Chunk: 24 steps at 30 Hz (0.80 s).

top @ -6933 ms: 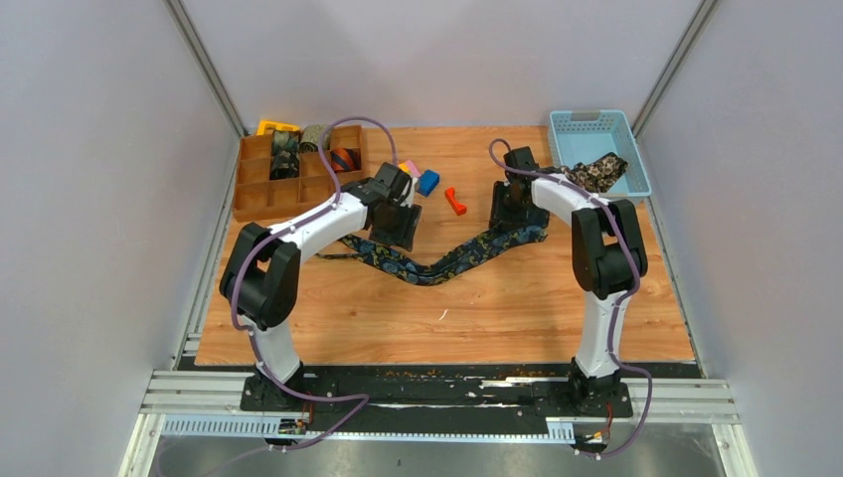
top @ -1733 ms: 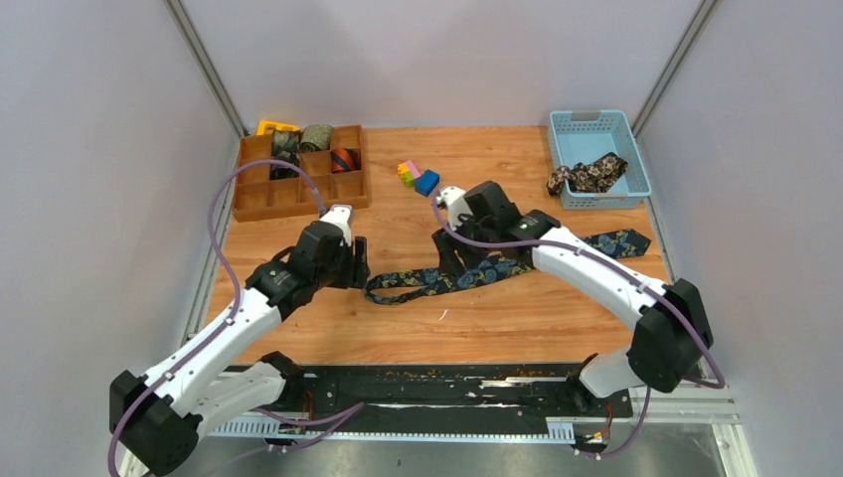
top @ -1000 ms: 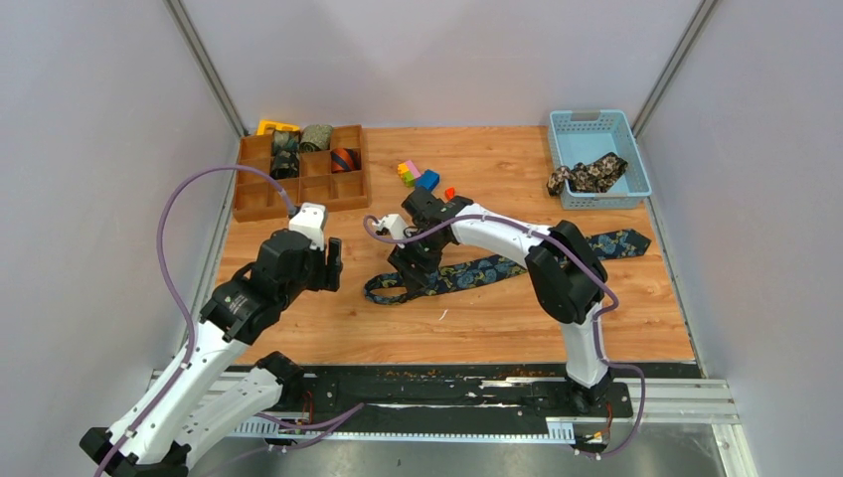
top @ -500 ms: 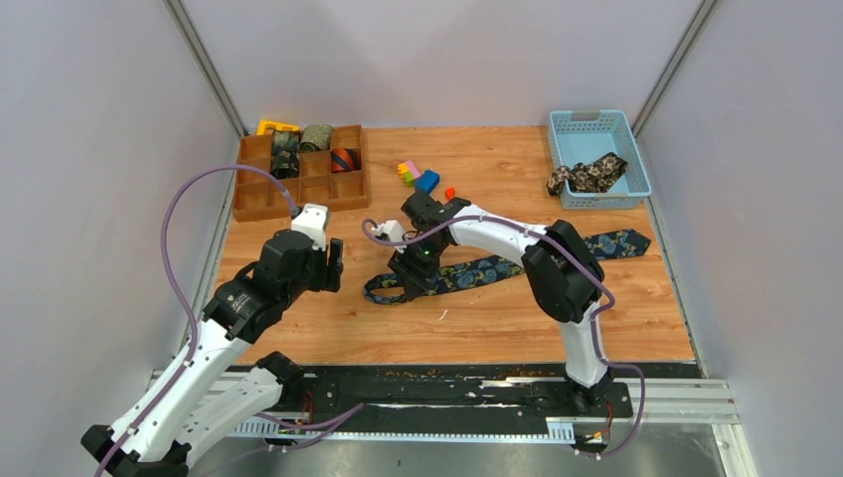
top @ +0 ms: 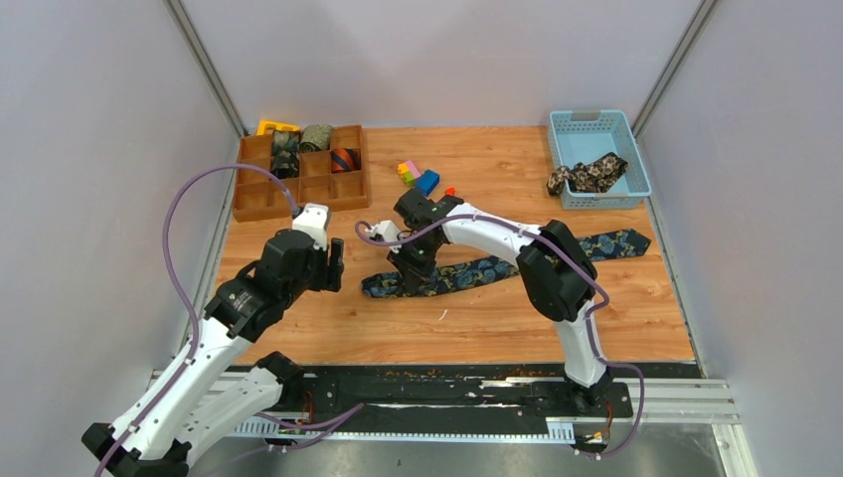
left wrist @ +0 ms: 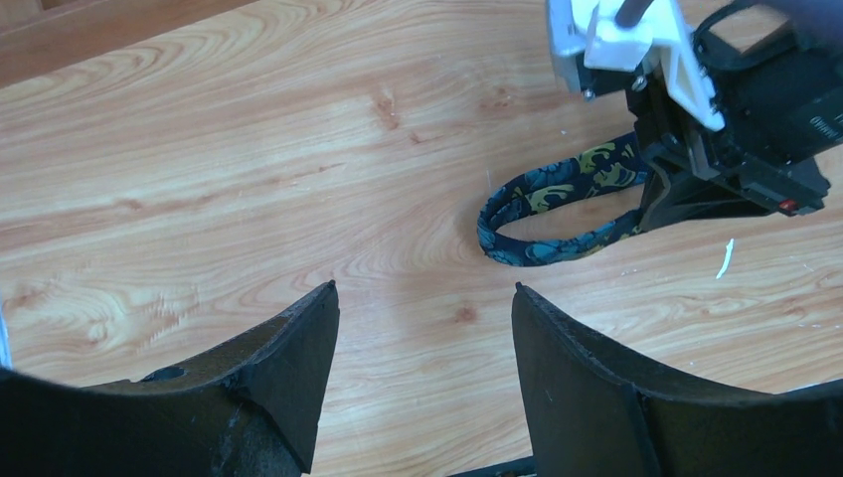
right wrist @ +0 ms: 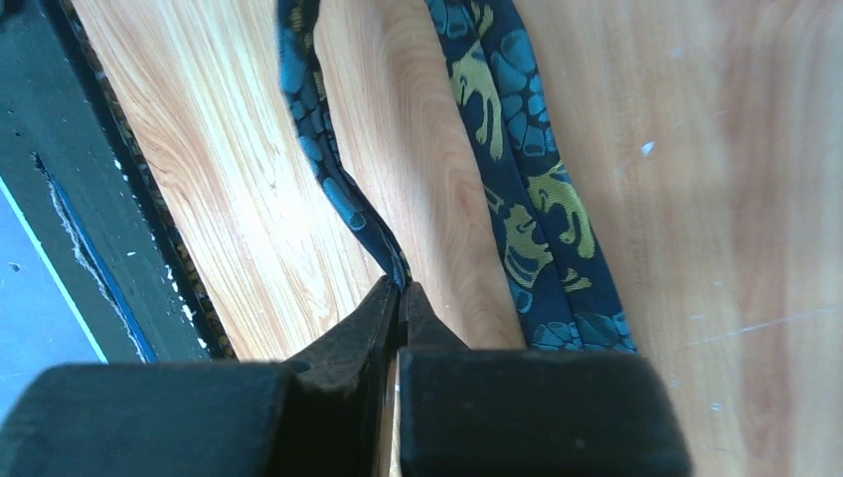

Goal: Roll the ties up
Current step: Flatten out the tie at the center of the board.

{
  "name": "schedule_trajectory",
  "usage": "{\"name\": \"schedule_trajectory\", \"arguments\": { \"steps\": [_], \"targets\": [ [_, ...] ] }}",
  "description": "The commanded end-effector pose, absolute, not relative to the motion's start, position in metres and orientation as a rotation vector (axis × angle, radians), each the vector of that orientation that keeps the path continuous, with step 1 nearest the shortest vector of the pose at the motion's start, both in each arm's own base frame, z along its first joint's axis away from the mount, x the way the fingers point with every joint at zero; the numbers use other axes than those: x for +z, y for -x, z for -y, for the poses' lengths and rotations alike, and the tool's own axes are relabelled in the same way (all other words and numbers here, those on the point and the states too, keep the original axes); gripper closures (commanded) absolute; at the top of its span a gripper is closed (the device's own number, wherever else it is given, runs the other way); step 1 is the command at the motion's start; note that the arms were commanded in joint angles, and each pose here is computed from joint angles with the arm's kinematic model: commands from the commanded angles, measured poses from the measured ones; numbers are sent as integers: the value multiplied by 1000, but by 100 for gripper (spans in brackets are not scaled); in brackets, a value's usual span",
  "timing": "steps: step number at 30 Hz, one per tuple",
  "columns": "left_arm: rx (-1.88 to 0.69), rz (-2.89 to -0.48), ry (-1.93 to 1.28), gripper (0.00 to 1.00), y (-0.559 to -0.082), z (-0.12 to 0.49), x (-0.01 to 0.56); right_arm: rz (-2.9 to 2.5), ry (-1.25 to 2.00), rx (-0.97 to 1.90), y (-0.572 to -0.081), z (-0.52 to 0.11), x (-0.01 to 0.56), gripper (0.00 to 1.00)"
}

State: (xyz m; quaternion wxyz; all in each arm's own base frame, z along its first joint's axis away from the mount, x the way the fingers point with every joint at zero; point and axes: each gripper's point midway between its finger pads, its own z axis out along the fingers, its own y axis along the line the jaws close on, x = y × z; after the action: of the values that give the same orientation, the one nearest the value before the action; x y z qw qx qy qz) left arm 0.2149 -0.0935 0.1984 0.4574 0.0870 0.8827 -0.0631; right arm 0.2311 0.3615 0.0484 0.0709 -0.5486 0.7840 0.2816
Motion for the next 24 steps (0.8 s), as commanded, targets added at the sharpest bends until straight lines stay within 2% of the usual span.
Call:
{"name": "schedule_trajectory", "arguments": {
  "steps": [1, 17, 21, 24],
  "targets": [
    [-172, -2189, -166, 28, -219, 97, 198, -2253, 1694, 843, -246, -379, 76, 100],
    [-270, -2308, -66, 29, -223, 111, 163, -2279, 1817, 812, -287, -380, 60, 99],
    [-298, -2320, -35, 30, -228, 116, 156, -2284, 1827, 817, -290, -379, 52, 94],
    [-301, -2329, -17, 30, -233, 117, 152, -2298, 1822, 832, -291, -377, 49, 84]
  ]
}}
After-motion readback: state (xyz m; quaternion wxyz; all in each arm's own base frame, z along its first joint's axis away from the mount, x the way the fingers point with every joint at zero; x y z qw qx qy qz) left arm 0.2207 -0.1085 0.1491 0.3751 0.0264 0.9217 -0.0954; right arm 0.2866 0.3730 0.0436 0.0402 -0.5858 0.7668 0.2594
